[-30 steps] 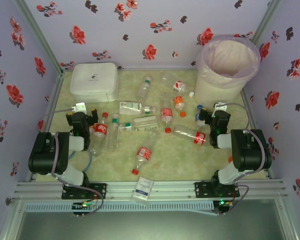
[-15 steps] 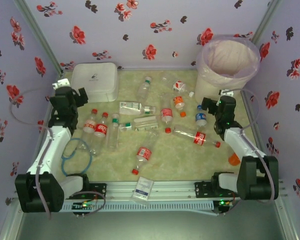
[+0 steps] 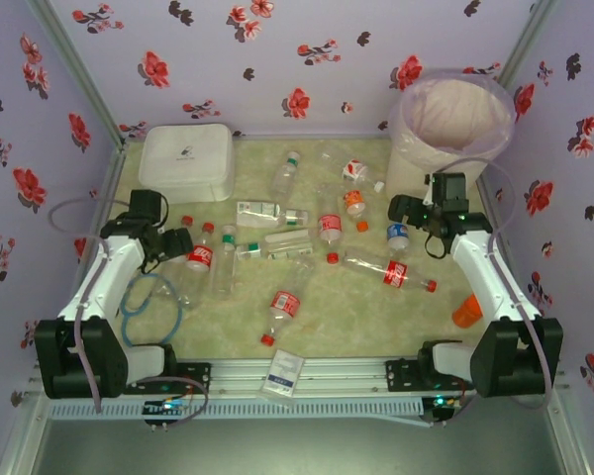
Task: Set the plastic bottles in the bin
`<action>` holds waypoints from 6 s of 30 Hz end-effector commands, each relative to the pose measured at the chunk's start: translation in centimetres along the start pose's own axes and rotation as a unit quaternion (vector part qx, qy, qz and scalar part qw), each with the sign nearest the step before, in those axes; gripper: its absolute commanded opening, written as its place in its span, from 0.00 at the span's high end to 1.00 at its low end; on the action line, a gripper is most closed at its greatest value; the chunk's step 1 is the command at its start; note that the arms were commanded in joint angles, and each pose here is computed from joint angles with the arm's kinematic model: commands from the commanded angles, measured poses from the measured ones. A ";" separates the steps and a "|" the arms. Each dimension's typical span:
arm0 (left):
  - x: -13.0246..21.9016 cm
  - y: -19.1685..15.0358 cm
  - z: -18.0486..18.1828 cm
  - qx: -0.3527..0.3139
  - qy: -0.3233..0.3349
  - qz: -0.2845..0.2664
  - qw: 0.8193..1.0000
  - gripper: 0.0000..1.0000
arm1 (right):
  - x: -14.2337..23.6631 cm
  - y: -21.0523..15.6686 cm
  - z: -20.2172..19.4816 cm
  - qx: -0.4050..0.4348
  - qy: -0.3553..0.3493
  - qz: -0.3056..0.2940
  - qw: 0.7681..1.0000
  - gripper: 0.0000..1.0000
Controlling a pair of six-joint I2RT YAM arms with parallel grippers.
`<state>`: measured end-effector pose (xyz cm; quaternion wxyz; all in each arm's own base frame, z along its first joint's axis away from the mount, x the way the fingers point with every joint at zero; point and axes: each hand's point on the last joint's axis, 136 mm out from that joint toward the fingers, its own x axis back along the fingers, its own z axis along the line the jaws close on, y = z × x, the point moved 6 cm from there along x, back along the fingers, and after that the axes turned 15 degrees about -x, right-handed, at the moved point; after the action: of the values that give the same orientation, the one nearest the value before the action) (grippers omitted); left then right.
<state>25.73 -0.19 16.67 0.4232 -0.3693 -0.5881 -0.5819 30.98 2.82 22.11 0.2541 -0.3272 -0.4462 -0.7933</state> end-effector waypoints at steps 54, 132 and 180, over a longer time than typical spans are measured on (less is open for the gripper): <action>12.0 3.9 -21.7 -0.307 -0.354 -0.214 0.857 0.69 | 5.9 -1.1 24.5 0.022 0.416 0.143 0.898 0.19; -1.8 -6.2 -9.0 -0.050 -0.116 0.019 0.992 0.13 | -2.7 21.7 3.9 0.059 -0.072 -0.200 0.975 0.65; 12.0 5.8 -20.2 -0.241 -0.281 -0.305 0.877 1.00 | 10.7 5.0 17.2 0.069 0.335 -0.001 0.940 0.22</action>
<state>27.52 -17.51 25.95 0.0601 -0.4226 -0.6154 -0.6626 32.93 11.98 41.08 0.3432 -0.0098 -0.4271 -0.8365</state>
